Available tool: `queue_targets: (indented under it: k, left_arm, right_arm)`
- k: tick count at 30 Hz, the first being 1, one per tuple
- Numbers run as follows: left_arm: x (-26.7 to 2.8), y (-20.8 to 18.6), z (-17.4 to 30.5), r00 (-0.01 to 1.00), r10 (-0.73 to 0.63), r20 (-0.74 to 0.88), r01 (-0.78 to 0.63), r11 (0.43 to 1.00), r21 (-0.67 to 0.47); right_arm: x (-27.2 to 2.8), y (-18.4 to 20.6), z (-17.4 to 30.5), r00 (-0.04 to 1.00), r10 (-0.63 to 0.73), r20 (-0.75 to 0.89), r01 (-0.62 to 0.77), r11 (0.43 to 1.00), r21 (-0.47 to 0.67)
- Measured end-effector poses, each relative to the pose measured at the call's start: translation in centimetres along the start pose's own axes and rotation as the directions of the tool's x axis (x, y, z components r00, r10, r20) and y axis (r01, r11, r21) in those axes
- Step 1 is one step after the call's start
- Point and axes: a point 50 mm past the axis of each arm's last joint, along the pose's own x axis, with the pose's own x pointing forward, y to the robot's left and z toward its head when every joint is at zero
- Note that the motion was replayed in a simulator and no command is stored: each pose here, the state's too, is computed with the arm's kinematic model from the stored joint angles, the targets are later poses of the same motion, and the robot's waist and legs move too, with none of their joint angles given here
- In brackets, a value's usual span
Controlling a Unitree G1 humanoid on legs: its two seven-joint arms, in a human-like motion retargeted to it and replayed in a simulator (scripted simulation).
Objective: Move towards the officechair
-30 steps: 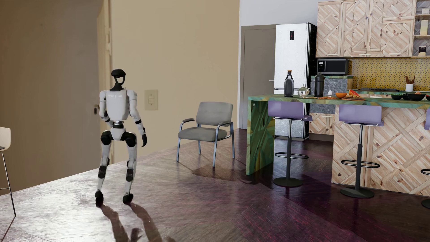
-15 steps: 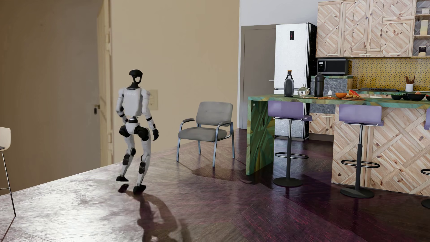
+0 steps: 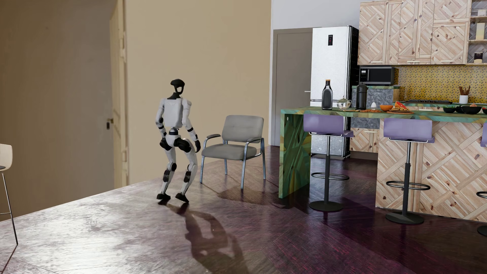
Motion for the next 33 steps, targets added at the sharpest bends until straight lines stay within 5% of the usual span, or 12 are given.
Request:
queue_targets:
  k: [3, 7, 10, 13, 16, 20, 25, 30, 33]
  left_arm:
    - [0.2, -3.4, 0.6, 0.998, -0.059, -0.035, 0.058, 0.998, -0.021]
    - [0.5, 0.5, 1.3, 0.993, 0.029, 0.114, -0.015, 0.992, -0.122]
    - [0.3, -2.7, 3.9, 0.98, 0.015, 0.197, 0.021, 0.984, -0.179]
    - [-0.2, -2.0, 1.1, 0.997, 0.005, 0.081, 0.006, 0.991, -0.134]
    - [-0.2, -0.5, -0.6, 1.0, -0.015, -0.007, 0.014, 0.998, -0.06]
    - [-0.2, -2.5, 0.5, 0.999, -0.032, 0.035, 0.039, 0.978, -0.203]
    - [-0.5, -1.7, 0.0, 0.994, -0.091, 0.053, 0.098, 0.985, -0.145]
    - [0.2, -2.8, 1.7, 0.994, -0.085, 0.071, 0.094, 0.987, -0.133]
    - [-0.2, -2.3, 0.9, 0.995, -0.054, 0.08, 0.066, 0.987, -0.146]
  right_arm:
    - [0.3, -0.6, -0.6, 0.998, 0.039, 0.054, -0.034, 0.995, -0.096]
    - [-0.9, 0.8, 2.0, 0.963, 0.062, 0.264, -0.09, 0.991, 0.095]
    - [-0.7, -1.0, -2.6, 0.994, 0.092, 0.053, -0.097, 0.99, 0.106]
    - [-0.7, -0.4, -3.3, 0.997, 0.046, -0.065, -0.039, 0.993, 0.11]
    - [-0.1, 1.0, -0.2, 0.996, 0.077, 0.039, -0.082, 0.986, 0.143]
    - [-0.4, -0.2, -2.3, 0.998, 0.059, -0.009, -0.055, 0.973, 0.225]
    - [0.6, 0.6, 1.8, 0.99, 0.057, 0.129, -0.076, 0.986, 0.146]
    - [-0.1, -0.9, -1.7, 1.0, -0.004, 0.004, 0.003, 0.99, 0.142]
    - [0.4, -0.2, 0.2, 0.999, -0.003, 0.046, -0.005, 0.984, 0.178]
